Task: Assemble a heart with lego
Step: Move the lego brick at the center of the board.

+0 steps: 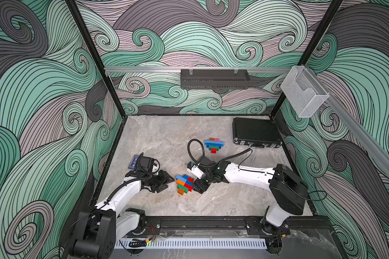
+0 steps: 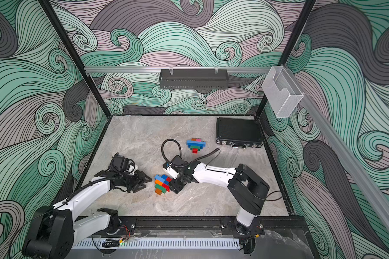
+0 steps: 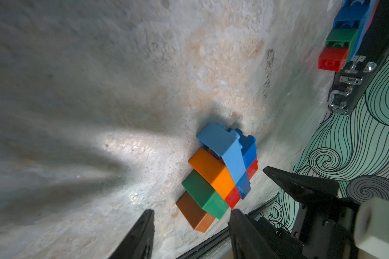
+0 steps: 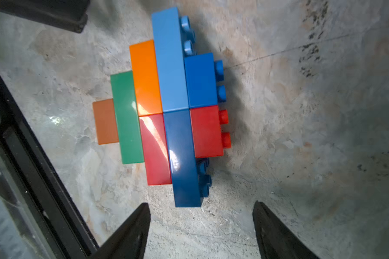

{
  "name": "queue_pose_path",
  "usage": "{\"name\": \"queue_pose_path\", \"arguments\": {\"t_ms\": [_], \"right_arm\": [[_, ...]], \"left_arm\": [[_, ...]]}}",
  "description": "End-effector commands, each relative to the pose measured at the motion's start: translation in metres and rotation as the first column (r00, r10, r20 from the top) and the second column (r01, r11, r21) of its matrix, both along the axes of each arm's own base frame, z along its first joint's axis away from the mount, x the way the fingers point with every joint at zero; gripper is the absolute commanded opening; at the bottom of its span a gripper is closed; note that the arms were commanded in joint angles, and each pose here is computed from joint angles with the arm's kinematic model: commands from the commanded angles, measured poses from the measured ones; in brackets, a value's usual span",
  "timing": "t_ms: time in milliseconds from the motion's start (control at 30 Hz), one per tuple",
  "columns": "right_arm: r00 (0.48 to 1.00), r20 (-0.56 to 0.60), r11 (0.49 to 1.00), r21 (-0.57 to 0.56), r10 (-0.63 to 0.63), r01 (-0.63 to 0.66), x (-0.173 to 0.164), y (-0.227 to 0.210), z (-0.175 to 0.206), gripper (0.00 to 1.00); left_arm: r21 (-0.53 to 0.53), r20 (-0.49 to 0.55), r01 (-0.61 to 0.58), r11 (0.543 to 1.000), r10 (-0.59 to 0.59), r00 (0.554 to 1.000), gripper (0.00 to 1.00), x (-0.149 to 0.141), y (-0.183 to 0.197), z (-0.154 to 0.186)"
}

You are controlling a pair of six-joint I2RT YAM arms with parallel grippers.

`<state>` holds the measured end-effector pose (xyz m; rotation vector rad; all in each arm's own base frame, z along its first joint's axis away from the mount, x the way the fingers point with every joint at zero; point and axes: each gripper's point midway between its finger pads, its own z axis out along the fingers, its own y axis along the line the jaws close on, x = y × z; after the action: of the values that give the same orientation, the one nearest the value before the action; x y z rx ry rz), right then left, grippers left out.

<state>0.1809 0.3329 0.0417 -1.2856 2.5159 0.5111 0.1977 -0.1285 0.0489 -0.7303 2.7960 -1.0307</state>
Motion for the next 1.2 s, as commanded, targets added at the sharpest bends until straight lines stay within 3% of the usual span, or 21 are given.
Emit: {"name": "queue_pose_path", "arguments": {"t_ms": [0,233,567,867,1167], "right_arm": [[0.998,0.057,0.999,0.017,-0.034,0.033,0.001,0.011,-0.001,0.75],[0.997,0.067,0.998,-0.044,-0.049,0.052,0.003,0.016,-0.023,0.76],[0.992,0.083,0.992,-0.081,-0.092,0.098,0.042,0.012,-0.027,0.75],[0.994,0.066,0.992,-0.081,-0.09,0.095,0.075,0.015,-0.025,0.75],[0.994,0.068,0.994,-0.055,-0.09,0.094,0.077,0.011,-0.016,0.75]], "left_arm": [[-0.016,0.014,-0.015,1.0,0.015,1.0,0.54,0.002,-0.002,0.001],[-0.022,0.01,-0.021,1.0,0.022,1.0,0.54,0.001,-0.003,-0.003],[-0.048,-0.011,-0.031,0.998,0.03,0.999,0.54,0.007,-0.013,-0.013],[-0.048,-0.017,-0.012,0.999,0.011,1.0,0.53,0.037,-0.023,-0.019],[-0.015,-0.008,-0.019,1.0,0.018,1.0,0.49,0.064,-0.025,-0.027]]}}
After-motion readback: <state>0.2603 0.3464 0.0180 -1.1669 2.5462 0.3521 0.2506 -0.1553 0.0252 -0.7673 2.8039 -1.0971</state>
